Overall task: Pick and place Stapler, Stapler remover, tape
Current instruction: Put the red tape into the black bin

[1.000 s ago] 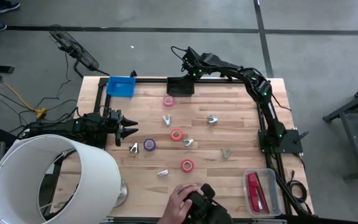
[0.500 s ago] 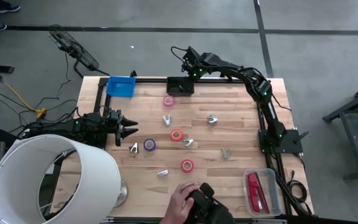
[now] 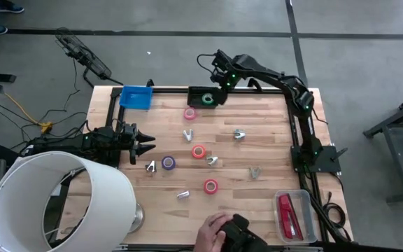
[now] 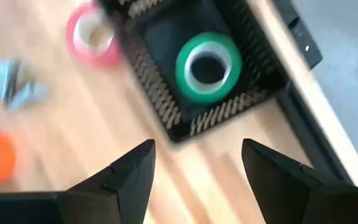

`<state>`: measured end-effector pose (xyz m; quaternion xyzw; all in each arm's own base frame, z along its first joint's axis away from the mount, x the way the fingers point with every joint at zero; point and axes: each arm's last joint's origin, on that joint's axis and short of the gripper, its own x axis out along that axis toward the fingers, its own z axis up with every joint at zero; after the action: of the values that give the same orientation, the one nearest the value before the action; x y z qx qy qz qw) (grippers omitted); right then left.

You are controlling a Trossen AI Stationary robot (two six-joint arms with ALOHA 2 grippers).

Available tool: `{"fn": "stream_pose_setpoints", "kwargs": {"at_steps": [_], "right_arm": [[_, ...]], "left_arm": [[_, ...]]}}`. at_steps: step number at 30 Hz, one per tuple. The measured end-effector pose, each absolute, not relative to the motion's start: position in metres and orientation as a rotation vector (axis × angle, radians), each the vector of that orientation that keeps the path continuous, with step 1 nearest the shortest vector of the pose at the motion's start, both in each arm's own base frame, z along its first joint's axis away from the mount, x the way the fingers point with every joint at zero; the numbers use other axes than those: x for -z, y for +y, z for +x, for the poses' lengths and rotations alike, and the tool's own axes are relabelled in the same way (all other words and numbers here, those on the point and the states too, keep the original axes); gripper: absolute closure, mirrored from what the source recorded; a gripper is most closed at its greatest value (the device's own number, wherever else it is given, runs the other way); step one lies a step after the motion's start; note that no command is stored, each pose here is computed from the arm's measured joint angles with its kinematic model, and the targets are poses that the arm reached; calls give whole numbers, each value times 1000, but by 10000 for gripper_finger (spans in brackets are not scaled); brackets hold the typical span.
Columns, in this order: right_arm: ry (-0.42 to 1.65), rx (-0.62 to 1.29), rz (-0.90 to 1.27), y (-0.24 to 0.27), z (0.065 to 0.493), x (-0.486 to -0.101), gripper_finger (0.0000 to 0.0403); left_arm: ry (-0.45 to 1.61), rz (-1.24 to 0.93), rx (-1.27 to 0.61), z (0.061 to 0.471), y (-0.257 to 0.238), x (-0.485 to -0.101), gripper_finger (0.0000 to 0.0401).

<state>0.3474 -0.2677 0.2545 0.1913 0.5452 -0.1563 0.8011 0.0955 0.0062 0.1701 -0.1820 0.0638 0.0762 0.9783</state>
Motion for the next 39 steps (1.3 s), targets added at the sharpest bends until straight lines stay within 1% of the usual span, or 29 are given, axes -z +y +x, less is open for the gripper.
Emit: {"fn": "stream_pose_setpoints", "kwargs": {"at_steps": [4, 9, 14, 18, 23, 29, 33, 39], "right_arm": [[1241, 309, 422, -254, 339, -265, 171], [1301, 395, 540, -239, 330, -273, 171], [1333, 468, 627, -214, 313, -264, 171], [1312, 581, 666, -187, 293, -259, 171], [1249, 664, 770, -152, 272, -252, 171], [1229, 737, 906, -114, 256, -239, 171], [1183, 690, 882, -101, 257, -235, 171], [1142, 377, 589, -83, 275, -237, 171]], "left_arm": [[128, -367, -154, 96, 6, -170, 224], [128, -366, -154, 96, 6, -170, 224], [128, -367, -154, 96, 6, -170, 224], [128, -366, -154, 96, 6, -170, 224], [128, -367, -154, 96, 6, -170, 224], [128, -366, -154, 96, 6, -170, 224], [128, -367, -155, 96, 6, -170, 224], [128, -367, -155, 96, 6, -170, 224]]}}
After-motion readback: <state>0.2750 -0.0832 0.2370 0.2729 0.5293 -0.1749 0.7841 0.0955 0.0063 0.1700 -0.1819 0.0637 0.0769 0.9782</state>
